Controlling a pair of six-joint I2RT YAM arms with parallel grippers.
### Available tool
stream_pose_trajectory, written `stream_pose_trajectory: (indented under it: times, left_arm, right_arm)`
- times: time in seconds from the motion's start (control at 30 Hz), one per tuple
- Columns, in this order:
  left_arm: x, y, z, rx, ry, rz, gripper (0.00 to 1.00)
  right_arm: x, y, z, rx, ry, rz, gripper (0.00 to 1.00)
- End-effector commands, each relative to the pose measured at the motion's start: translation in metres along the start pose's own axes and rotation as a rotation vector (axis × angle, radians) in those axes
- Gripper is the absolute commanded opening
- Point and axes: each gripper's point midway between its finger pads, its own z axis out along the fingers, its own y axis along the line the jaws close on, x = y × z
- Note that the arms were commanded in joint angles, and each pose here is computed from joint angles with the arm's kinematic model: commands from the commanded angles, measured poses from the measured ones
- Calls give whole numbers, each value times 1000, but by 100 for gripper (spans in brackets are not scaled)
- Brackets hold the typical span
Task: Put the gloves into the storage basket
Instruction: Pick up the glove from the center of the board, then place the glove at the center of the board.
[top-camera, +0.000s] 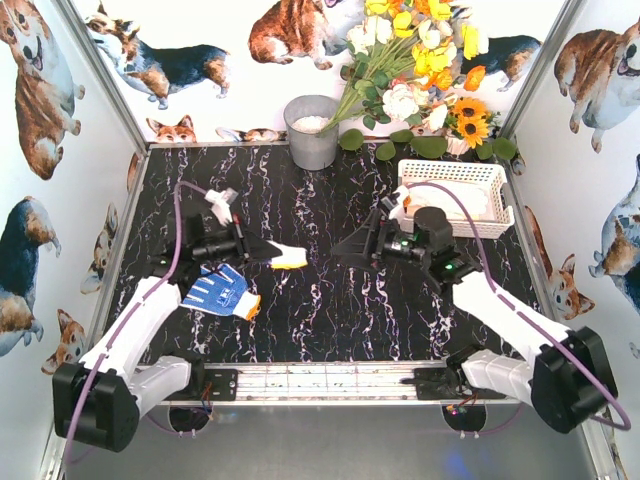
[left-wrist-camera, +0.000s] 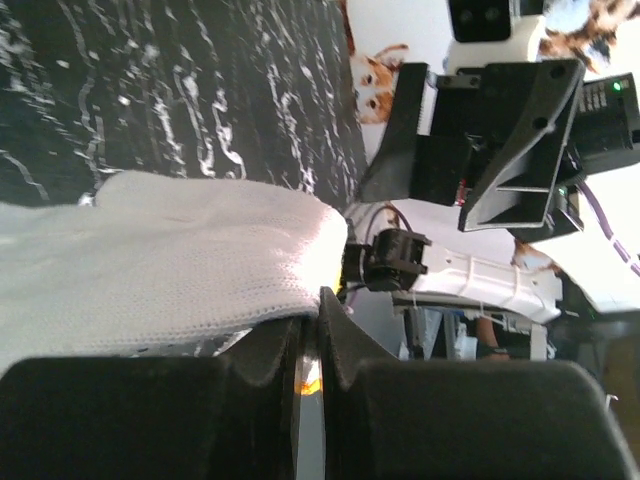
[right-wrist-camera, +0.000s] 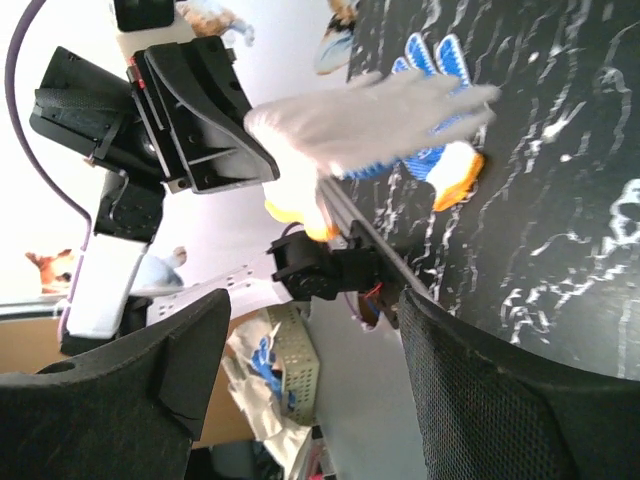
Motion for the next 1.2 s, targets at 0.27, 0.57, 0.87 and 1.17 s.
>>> stream_pose_trajectory:
  times: [0.27,0.57,0.87,1.17]
  left_arm:
    - [12,-55,21,134,39,9,0]
    - [6,-69,30,167,42,26,0]
    - [-12,-44,51,91,-10,-6,17]
    - [-68,-57,92,104,-59,99,0]
  right_arm:
    - [31,26,30,-137,127,-3,68]
    - [27,31,38,-160,116,-4,22]
    - [3,37,46,-125,31,-61,0]
    - [-66,30,49,-47,-89,-153,0]
